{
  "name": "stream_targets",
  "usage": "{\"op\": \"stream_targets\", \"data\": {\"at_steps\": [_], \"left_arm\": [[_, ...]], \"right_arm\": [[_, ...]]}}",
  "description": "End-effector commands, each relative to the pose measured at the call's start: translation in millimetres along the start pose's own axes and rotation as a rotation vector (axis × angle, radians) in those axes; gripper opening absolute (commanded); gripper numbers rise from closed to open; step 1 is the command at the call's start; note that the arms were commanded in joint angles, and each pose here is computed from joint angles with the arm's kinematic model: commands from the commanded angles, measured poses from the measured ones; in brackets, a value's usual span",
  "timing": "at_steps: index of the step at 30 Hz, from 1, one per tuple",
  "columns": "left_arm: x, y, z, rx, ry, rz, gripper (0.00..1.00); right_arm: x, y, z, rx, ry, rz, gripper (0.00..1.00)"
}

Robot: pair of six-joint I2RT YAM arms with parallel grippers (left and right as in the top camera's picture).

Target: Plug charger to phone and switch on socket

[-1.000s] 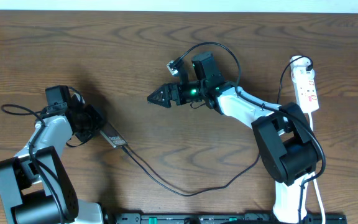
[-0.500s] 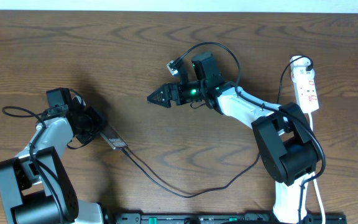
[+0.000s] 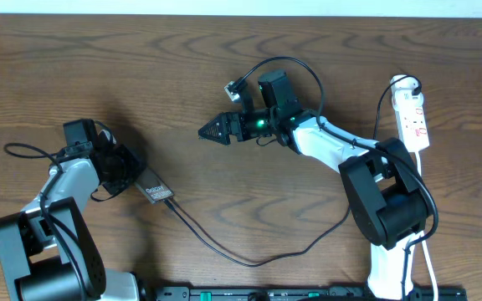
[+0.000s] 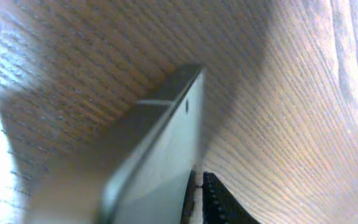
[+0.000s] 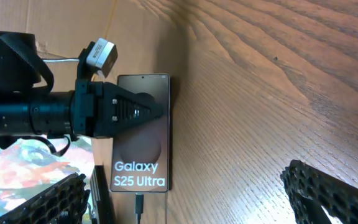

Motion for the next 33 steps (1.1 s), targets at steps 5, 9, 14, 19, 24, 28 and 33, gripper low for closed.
{"op": "stream_targets", "data": {"at_steps": [5, 9, 14, 19, 24, 28, 33], "left_arm": [[11.0, -14.0, 3.7, 0.044, 0.051, 0.000, 0.29], [11.4, -15.4, 3.6, 0.050, 0.053, -0.003, 0.30], [14.9, -17.3, 3.3, 0.056, 0.073, -0.006, 0.33], [15.1, -18.2, 3.2, 0.060, 0.074, -0.008, 0.36], [17.4, -20.6, 2.9, 0.069, 0.087, -0.011, 0.39], [17.6, -21.2, 2.8, 0.072, 0.088, -0.012, 0.39], [18.9, -21.7, 2.7, 0.073, 0.096, -0.013, 0.40]], "right_arm": [[15.9, 8.3, -7.2, -0.024, 0.015, -0.046, 0.99], [15.6, 8.0, -7.1, -0.023, 0.014, -0.045, 0.99], [15.6, 8.0, -7.1, -0.023, 0.014, -0.045, 0.99], [15.6, 8.1, -7.1, -0.023, 0.014, -0.045, 0.99], [15.6, 8.1, -7.1, -0.023, 0.014, -0.045, 0.99], [15.6, 8.0, -7.1, -0.023, 0.014, -0.045, 0.99], [15.6, 8.0, -7.1, -0.023, 0.014, -0.045, 0.99]]}}
Point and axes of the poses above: each gripper's point midway between its finger pads, its own z axis out along the fingers, its own x axis along the line the jaws close on, y = z × x, the point moved 1 cm from there along -z, back along the fingers, and after that the axes turned 14 degrees about z, right-handed, at the moved point
